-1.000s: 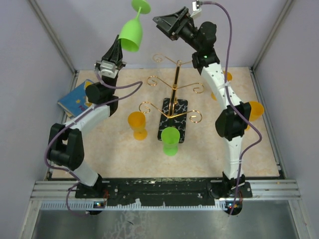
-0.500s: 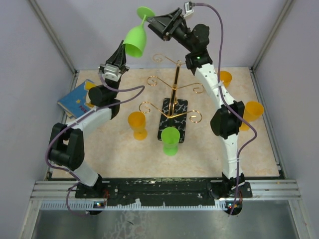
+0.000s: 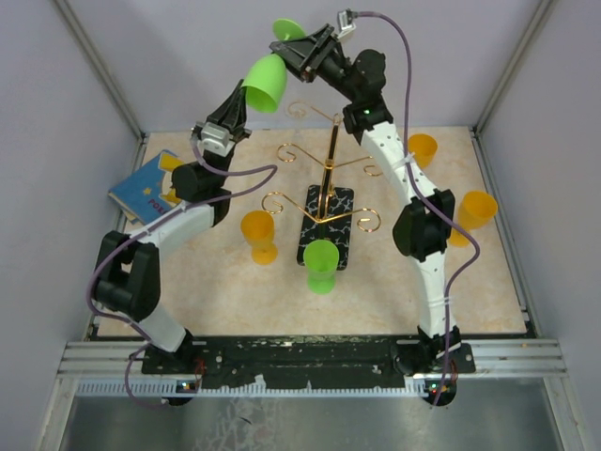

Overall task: Place the wine glass upside down on the wine glass rack
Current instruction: Turn the wine glass upside down at the wine rack.

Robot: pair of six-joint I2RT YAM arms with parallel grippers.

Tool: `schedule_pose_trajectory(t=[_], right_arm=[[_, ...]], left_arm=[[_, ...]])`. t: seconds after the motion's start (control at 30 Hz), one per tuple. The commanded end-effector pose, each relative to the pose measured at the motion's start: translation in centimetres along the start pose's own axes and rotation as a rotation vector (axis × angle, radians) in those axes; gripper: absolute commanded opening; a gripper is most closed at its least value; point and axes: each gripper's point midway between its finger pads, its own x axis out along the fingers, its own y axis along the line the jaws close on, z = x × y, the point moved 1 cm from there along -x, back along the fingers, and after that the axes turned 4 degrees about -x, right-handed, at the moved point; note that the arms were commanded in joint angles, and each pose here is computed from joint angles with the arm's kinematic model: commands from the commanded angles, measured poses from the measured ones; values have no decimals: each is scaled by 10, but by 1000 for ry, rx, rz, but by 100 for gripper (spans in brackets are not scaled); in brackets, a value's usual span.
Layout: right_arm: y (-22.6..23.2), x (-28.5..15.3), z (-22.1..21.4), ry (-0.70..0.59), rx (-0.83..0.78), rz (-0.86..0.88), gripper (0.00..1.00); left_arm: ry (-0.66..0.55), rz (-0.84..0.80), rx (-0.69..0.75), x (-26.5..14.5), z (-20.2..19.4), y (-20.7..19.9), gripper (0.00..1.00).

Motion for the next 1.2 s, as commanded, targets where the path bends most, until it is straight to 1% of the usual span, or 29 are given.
schedule_pose_trajectory(t=[0.0, 0.07, 0.13, 0.27, 0.53, 0.63, 0.9, 0.97, 1.1, 1.17], right_arm=[[40, 2, 3, 5, -57, 105, 38], [42, 1, 3, 6, -60, 105, 32], [42, 1, 3, 7, -68, 100, 30], [41, 1, 3, 10, -75, 90, 30], [39, 1, 2, 11, -74, 85, 32], [39, 1, 2, 12, -76, 85, 34], [38, 2, 3, 10, -83, 86, 34], [38, 2, 3, 11, -83, 87, 28], [39, 2, 2, 16, -85, 86, 10], [39, 2, 2, 19, -89, 83, 0]], left_arm=[[-63, -2, -19, 6, 13, -4, 0], [-60, 8, -19, 7, 11, -5, 0], [-54, 15, -24, 8, 8, -5, 0], [-44, 1, -29, 10, 2, -14, 0], [-38, -37, -91, 15, -4, -38, 0], [-32, -56, -113, 14, -5, -46, 0], [-11, -79, -151, 12, -6, -58, 0], [-8, -87, -161, 12, -7, -63, 0], [-5, -100, -168, 11, -8, -67, 0], [-5, -103, -163, 11, -8, -68, 6]])
